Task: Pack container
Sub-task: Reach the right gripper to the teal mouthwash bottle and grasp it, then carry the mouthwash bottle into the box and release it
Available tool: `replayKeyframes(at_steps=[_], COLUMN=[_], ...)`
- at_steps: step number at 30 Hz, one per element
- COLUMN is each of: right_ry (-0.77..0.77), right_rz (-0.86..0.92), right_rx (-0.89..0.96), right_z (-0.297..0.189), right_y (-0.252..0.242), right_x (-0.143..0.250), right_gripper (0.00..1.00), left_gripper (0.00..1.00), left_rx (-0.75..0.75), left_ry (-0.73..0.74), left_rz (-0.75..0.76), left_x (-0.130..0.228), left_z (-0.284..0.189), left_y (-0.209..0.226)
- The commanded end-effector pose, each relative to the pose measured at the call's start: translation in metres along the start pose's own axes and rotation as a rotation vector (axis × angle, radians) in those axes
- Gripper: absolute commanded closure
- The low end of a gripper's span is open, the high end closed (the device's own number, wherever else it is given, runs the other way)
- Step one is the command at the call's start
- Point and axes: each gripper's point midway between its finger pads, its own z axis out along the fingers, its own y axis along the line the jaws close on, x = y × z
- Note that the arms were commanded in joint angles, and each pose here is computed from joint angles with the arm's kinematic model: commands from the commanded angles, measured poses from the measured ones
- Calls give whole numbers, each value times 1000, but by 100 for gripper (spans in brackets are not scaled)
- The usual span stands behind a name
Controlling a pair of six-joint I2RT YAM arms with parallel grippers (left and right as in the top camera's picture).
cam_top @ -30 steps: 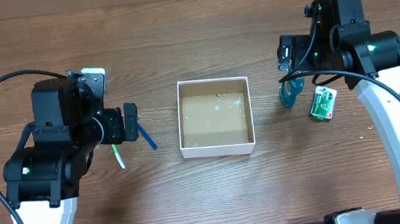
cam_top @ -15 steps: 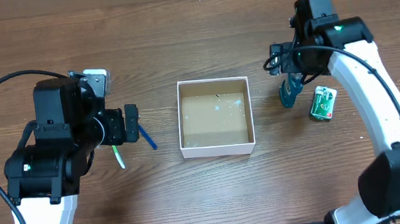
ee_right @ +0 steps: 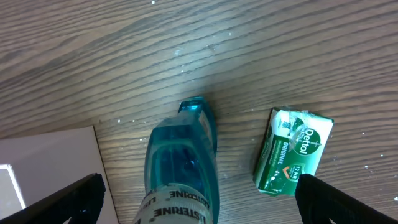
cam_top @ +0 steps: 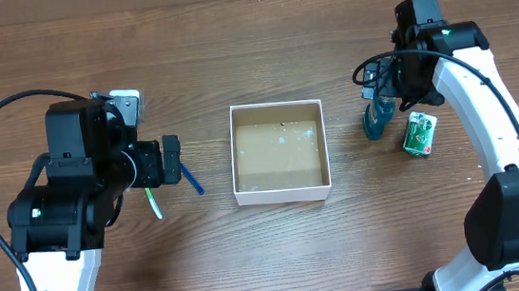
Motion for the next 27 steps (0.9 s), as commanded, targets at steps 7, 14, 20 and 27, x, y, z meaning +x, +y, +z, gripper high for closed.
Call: replayKeyframes(at_steps=[7, 14, 20, 27], right_ry=[23, 34, 18, 19], right_rz=[-31, -31, -32, -32], right_rx=[-23, -19, -24, -24], right_z=[8, 23, 23, 23], right_y=[3, 1, 2, 2], right_x=[7, 14, 11, 11], right_gripper=[0, 0, 13, 47], left_gripper=[0, 0, 0, 0], left_rx=[7, 7, 7, 7], left_ry=[-12, -12, -12, -12], left_rz=[-2, -2, -3, -3], left_x=[-7, -7, -7, -7], left_z=[-3, -3, -3, -3], left_y=[-1, -1, -1, -1])
